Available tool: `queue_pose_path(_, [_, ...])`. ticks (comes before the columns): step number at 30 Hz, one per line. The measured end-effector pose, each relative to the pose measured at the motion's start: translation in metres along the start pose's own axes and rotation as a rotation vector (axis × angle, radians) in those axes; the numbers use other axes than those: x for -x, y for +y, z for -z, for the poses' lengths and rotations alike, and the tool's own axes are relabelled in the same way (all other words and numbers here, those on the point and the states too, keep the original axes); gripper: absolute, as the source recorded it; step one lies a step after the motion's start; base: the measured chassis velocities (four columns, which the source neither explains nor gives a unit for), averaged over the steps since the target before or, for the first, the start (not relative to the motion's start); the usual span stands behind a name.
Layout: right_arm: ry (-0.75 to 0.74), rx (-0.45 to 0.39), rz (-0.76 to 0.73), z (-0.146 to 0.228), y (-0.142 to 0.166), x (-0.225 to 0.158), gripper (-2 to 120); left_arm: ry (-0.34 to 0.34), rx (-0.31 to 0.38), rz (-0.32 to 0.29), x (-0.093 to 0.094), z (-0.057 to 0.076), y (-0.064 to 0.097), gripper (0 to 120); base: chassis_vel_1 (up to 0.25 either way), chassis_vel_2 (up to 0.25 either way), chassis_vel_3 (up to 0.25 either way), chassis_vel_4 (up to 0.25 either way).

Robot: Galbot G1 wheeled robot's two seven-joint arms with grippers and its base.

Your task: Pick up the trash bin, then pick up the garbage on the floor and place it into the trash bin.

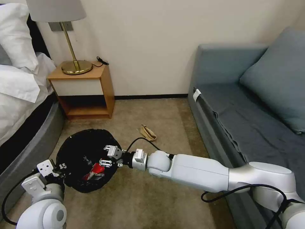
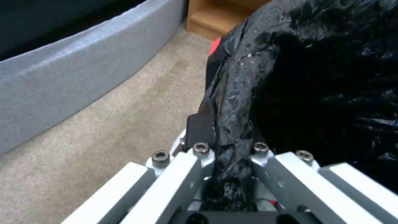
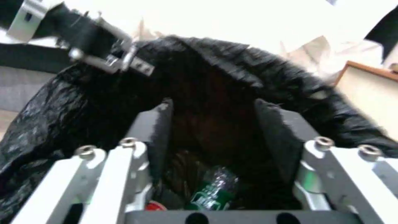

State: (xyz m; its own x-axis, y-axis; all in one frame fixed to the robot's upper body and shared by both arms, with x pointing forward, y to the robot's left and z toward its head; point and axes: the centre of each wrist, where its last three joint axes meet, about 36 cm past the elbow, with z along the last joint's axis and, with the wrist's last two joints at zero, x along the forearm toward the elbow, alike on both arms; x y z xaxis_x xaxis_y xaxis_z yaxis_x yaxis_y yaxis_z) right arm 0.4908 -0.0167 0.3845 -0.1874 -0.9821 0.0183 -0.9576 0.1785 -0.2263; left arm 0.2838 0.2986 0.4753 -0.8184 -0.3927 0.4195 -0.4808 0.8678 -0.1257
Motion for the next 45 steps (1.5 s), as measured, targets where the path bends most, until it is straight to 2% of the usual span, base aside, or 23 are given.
queue_pose_path(1, [-0.003, -0.001, -0.005, 0.001, -0.001, -0.001, 61, 0.0, 0.0, 0.0, 0.0, 0.0, 0.0, 3, 0.0, 0.0, 0.0, 0.0])
queue_pose_path(3, [-0.016, -0.033, -0.071, 0.014, -0.015, -0.012, 73, 0.001, 0.0, 0.001, 0.0, 0.0, 0.0, 3, 0.0, 0.0, 0.0, 0.0])
queue_pose_path(4, [-0.016, -0.033, -0.071, 0.014, -0.015, -0.012, 73, 0.001, 0.0, 0.001, 0.0, 0.0, 0.0, 3, 0.0, 0.0, 0.0, 0.0])
queue_pose_path(7, [-0.006, -0.085, -0.258, 0.036, -0.043, -0.044, 88, 0.0, 0.002, 0.003, 0.001, 0.0, 0.001, 3, 0.0, 0.0, 0.0, 0.0])
queue_pose_path(8, [-0.006, -0.085, -0.258, 0.036, -0.043, -0.044, 88, 0.0, 0.002, 0.003, 0.001, 0.0, 0.001, 3, 0.0, 0.0, 0.0, 0.0])
queue_pose_path(11, [-0.01, -0.091, -0.432, 0.063, -0.059, -0.085, 98, 0.003, 0.003, 0.006, 0.003, -0.001, 0.002, 3, 0.0, 0.0, 0.0, 0.0])
queue_pose_path(12, [-0.02, -0.088, -0.498, 0.075, -0.06, -0.102, 99, 0.004, 0.003, 0.006, 0.004, -0.002, 0.002, 3, 0.0, 0.0, 0.0, 0.0])
queue_pose_path(14, [-0.024, -0.084, -0.539, 0.082, -0.059, -0.114, 99, 0.005, 0.003, 0.006, 0.004, -0.002, 0.002, 3, 0.0, 0.0, 0.0, 0.0])
queue_pose_path(17, [-0.014, -0.068, -0.711, 0.105, -0.051, -0.153, 100, 0.008, 0.006, 0.008, 0.006, -0.004, 0.002, 3, 0.0, 0.0, 0.0, 0.0])
queue_pose_path(18, [-0.014, -0.068, -0.711, 0.105, -0.051, -0.153, 100, 0.008, 0.006, 0.008, 0.006, -0.004, 0.002, 3, 0.0, 0.0, 0.0, 0.0])
queue_pose_path(22, [0.02, -0.044, -0.984, 0.144, -0.026, -0.188, 100, 0.006, 0.009, 0.008, 0.008, -0.004, 0.002, 3, 0.0, 0.0, 0.0, 0.0])
queue_pose_path(23, [0.02, -0.044, -0.984, 0.144, -0.026, -0.188, 100, 0.006, 0.009, 0.008, 0.008, -0.004, 0.002, 3, 0.0, 0.0, 0.0, 0.0])
queue_pose_path(27, [-0.015, -0.015, -1.168, 0.165, 0.003, -0.21, 100, 0.003, 0.011, 0.006, 0.007, -0.003, 0.001, 3, 0.0, 0.0, 0.0, 0.0])
queue_pose_path(32, [-0.054, 0.028, -1.29, 0.171, 0.026, -0.225, 100, 0.0, 0.013, 0.005, 0.005, -0.003, 0.002, 3, 0.0, 0.0, 0.0, 0.0])
queue_pose_path(35, [-0.064, 0.05, -1.313, 0.168, 0.039, -0.227, 100, 0.001, 0.013, 0.004, 0.005, -0.003, 0.001, 3, 0.0, 0.0, 0.0, 0.0])
queue_pose_path(41, [-0.082, 0.14, -1.334, 0.148, 0.087, -0.214, 100, -0.001, 0.014, -0.005, 0.004, -0.003, -0.001, 3, 0.0, 0.0, 0.0, 0.0])
queue_pose_path(45, [-0.087, 0.142, -1.337, 0.136, 0.111, -0.202, 100, -0.003, 0.014, -0.009, 0.003, -0.002, -0.002, 3, 0.0, 0.0, 0.0, 0.0])
